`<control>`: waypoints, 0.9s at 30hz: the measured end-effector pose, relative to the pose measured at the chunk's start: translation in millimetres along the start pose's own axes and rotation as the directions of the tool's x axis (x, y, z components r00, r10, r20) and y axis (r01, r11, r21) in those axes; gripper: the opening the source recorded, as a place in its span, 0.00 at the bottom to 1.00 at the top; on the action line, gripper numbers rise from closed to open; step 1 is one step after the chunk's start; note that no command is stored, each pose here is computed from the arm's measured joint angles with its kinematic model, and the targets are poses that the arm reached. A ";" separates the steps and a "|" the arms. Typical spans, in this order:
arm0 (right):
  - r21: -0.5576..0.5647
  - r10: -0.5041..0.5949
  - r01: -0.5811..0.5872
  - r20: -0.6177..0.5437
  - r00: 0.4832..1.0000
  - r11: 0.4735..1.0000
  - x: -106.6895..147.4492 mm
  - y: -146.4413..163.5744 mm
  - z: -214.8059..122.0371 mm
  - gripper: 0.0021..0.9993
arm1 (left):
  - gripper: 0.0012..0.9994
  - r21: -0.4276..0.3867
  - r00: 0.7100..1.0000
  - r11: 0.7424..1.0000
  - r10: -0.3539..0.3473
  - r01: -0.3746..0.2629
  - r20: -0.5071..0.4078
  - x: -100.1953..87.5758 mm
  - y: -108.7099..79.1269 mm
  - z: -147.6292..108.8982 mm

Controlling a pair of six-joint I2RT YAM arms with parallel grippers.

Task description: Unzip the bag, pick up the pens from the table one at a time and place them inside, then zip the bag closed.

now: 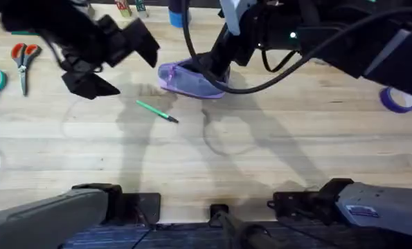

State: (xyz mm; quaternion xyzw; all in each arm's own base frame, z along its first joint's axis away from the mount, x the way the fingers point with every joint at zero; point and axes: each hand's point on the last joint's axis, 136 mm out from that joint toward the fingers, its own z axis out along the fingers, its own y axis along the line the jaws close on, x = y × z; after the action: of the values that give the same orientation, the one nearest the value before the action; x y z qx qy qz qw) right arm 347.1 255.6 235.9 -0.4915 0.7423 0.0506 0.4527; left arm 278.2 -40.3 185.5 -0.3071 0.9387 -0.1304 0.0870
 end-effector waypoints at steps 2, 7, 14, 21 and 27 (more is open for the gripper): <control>-0.001 0.001 -0.001 -0.011 1.000 1.000 2.5 0.5 -0.1 1.00 | 1.00 -0.044 1.000 0.999 0.009 -0.008 0.027 4.3 -2.7 2.1; 0.012 0.001 -0.001 -0.027 1.000 1.000 5.8 -1.4 -0.1 1.00 | 1.00 -0.094 0.995 0.996 0.013 -0.003 0.103 3.2 -8.7 4.8; 0.024 0.001 -0.001 -0.034 0.999 1.000 7.0 -3.4 -0.2 1.00 | 0.99 -0.145 0.993 0.987 -0.055 0.071 0.107 7.5 9.5 33.6; 0.027 0.001 0.000 -0.035 0.999 1.000 7.2 -3.9 -0.2 1.00 | 0.99 -0.118 0.990 0.989 -0.075 0.090 0.120 7.2 14.7 68.1; 0.027 0.001 0.000 -0.035 0.999 1.000 7.2 -3.9 -0.3 1.00 | 0.99 -0.128 0.990 0.986 -0.090 0.104 0.113 15.0 29.3 95.4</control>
State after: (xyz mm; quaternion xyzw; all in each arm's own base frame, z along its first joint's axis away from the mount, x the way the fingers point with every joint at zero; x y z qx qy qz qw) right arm 349.2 248.6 232.4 -0.4858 0.7510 0.0321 0.4460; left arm 273.3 -44.8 84.8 -0.3640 0.9233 -0.0546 0.1098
